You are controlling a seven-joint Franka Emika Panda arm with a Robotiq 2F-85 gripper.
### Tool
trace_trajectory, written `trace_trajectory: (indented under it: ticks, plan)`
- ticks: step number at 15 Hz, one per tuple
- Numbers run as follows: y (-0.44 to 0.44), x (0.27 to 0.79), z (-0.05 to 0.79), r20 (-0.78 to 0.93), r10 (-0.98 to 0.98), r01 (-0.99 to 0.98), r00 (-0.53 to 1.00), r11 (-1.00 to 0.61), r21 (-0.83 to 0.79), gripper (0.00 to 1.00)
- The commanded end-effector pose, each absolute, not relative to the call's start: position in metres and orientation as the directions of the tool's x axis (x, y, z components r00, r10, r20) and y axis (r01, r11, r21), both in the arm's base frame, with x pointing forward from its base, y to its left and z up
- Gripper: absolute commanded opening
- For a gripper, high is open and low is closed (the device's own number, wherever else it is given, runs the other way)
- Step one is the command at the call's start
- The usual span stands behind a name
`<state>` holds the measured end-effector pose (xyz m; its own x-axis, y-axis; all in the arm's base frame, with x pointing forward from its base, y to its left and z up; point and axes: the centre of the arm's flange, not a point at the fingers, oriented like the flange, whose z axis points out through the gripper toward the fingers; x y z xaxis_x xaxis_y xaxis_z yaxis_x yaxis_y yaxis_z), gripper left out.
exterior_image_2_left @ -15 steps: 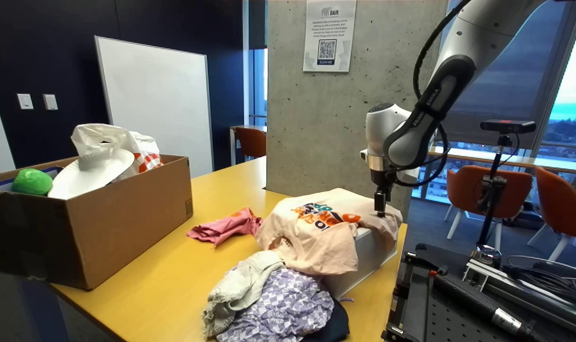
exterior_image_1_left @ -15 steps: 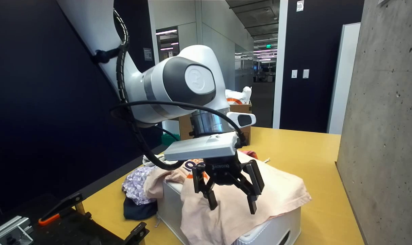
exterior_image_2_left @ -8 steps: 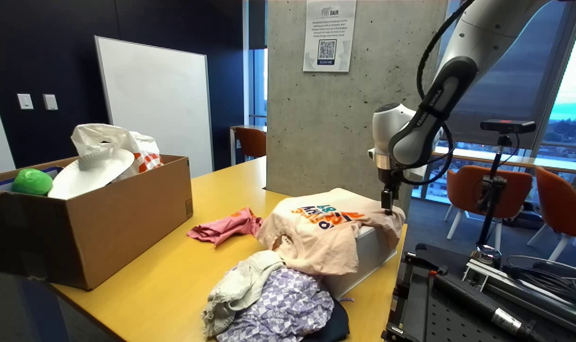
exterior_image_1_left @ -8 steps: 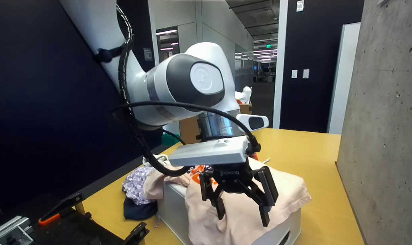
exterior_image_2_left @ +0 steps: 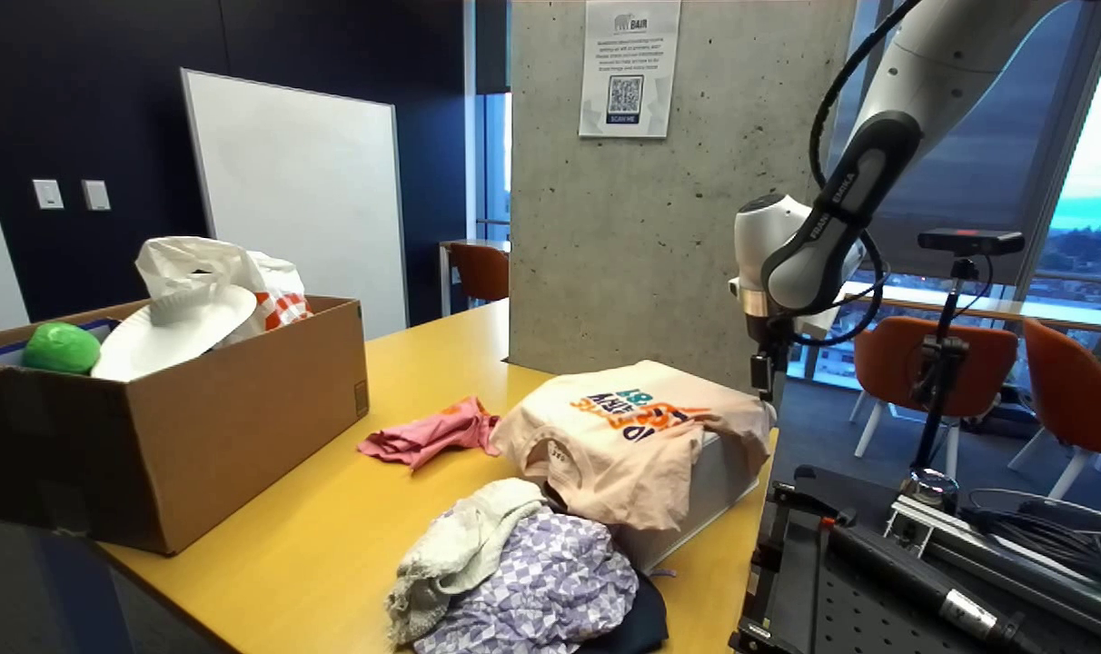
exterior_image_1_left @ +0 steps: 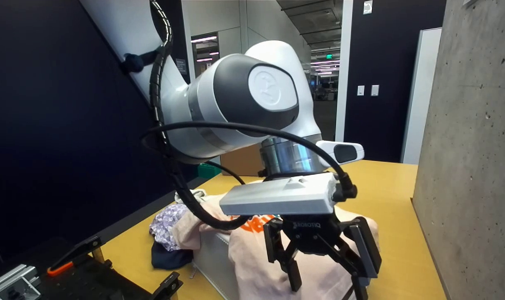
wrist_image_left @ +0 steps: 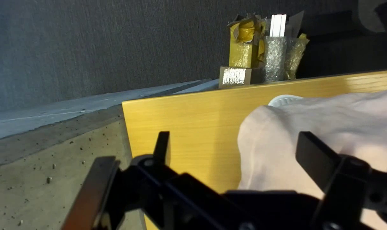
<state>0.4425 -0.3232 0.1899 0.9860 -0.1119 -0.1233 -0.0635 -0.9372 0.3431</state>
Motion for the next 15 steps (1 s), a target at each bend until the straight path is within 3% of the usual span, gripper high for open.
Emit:
trace_trajectory:
  ticks: [1,15]
  plan:
    - [-0.323,0.450,0.197,-0.088,-0.121,-0.080,0.989,-0.926,0.369,1.00]
    - [-0.239,0.524,0.185,-0.002,0.003,0.003,1.000,-0.957,0.290,1.00]
